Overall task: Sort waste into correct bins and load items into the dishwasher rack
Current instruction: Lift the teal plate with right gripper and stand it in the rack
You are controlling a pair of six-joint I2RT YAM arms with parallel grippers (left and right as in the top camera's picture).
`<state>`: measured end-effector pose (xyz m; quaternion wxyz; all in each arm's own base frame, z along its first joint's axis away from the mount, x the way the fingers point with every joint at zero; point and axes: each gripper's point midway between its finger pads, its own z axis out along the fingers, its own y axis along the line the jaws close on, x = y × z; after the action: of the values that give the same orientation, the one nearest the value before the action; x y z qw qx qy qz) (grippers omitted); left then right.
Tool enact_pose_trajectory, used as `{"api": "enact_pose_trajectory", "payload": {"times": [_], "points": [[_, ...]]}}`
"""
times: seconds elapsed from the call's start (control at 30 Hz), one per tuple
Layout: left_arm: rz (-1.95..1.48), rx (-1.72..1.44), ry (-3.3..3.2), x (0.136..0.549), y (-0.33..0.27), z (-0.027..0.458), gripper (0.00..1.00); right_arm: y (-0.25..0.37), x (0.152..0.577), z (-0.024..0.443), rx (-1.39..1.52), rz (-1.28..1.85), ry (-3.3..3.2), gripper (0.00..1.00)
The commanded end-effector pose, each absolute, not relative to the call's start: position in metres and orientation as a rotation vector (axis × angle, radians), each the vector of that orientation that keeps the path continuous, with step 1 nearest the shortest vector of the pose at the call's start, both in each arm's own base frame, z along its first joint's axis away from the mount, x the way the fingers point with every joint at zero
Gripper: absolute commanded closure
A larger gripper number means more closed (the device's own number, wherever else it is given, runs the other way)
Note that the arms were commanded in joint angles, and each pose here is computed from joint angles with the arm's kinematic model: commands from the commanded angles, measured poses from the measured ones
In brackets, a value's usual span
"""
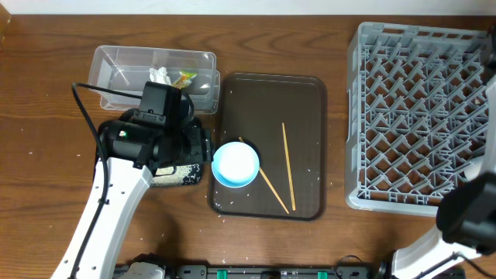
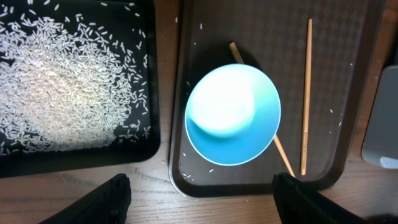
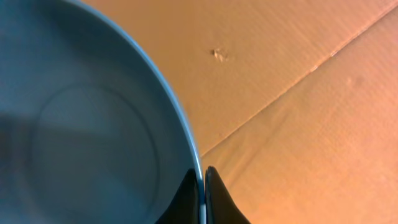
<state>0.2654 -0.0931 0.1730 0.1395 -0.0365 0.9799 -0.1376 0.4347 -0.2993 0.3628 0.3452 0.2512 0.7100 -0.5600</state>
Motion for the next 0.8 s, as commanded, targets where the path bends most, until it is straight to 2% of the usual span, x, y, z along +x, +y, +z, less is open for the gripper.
{"api": "enact_pose_trajectory", "payload": {"times": [0.0, 0.4, 0.77], "points": [[-0.375, -0.107, 2.840, 0.266, -0.090, 0.169, 0.24, -0.311, 0.431, 0.359, 0.588, -1.639, 1.903, 0.98], [-0.375, -0.108, 2.841, 0.265, -0.090, 0.169, 0.24, -0.326, 0.452, 0.304, 0.436, -1.739, 2.052, 0.99], [-0.375, -0.112, 2.841, 0.265, -0.090, 0.169, 0.24, -0.327, 0.459, 0.247, 0.053, -1.725, 2.284, 0.99]]}}
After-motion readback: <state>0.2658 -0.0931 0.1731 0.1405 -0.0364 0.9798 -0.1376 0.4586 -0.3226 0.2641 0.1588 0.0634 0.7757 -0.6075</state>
